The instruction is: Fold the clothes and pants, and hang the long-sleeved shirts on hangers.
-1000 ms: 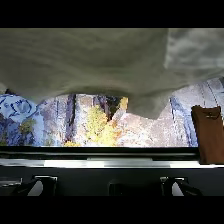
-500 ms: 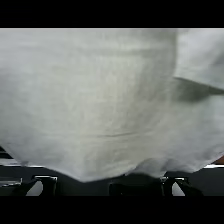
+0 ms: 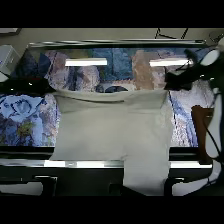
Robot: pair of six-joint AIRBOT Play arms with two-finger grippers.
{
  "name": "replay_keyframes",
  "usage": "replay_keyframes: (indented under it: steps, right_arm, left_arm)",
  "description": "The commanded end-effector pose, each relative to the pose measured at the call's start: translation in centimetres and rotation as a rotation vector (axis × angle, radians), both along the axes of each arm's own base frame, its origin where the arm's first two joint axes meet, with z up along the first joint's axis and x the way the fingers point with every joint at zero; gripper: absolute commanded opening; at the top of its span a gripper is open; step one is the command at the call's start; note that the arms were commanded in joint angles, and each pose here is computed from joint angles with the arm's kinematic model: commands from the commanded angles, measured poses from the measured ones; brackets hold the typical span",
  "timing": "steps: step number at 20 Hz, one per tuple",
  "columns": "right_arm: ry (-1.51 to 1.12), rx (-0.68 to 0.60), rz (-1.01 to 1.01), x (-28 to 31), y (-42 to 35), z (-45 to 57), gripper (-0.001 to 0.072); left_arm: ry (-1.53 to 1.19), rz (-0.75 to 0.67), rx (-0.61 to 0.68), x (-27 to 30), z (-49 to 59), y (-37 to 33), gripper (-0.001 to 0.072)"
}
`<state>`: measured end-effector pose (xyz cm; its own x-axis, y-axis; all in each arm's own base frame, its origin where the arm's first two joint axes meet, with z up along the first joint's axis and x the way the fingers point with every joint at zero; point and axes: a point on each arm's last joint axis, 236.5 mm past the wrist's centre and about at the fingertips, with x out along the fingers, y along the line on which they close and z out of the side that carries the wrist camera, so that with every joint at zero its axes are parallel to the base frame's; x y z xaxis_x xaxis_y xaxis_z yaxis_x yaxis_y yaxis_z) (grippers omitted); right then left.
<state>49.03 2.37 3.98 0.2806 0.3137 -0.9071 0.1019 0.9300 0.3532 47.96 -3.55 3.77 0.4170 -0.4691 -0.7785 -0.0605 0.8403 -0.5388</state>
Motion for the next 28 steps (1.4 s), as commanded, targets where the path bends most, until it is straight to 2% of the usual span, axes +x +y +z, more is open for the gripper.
replay_keyframes:
  steps: [1,4,6,14,15,18,22,25,28]
  right_arm:
    - [-0.080,0.098,-0.137,6.4,2.1,-6.5,0.0050]
    - [-0.346,0.059,-0.243,12.1,-0.4,-3.7,0.0050]
    - [-0.429,0.052,-0.280,13.8,-1.2,-2.8,0.0049]
    - [-0.259,0.069,-0.250,11.6,-0.4,-7.3,0.0050]
    - [-0.248,0.072,-0.243,11.1,-0.8,-6.1,0.0050]
    - [-0.093,0.071,-0.153,5.2,-1.8,-2.7,0.0050]
    - [0.335,0.007,0.013,-6.2,-1.4,-5.4,0.0050]
    - [0.423,0.021,0.000,-8.4,-0.9,-9.1,0.0050]
    - [0.397,0.021,-0.020,-7.8,-0.9,-9.7,0.0050]
  left_arm:
    - [0.055,0.103,-0.071,3.6,-7.1,0.0,0.0023]
    - [-0.064,0.190,-0.048,7.6,-6.2,2.1,0.0023]
    - [-0.107,0.227,-0.031,8.9,-6.1,2.9,0.0023]
    - [-0.069,0.230,-0.059,8.9,-7.8,3.0,0.0024]
    - [-0.096,0.169,-0.056,8.6,-6.0,3.0,0.0024]
    - [-0.045,-0.011,-0.070,4.2,-1.2,3.1,0.0023]
    - [0.285,-0.182,0.040,-5.2,-4.8,4.9,0.0024]
    - [0.440,-0.188,-0.035,-9.3,-8.9,3.4,0.0023]
    - [0.505,-0.208,-0.065,-11.6,-10.7,2.6,0.0023]
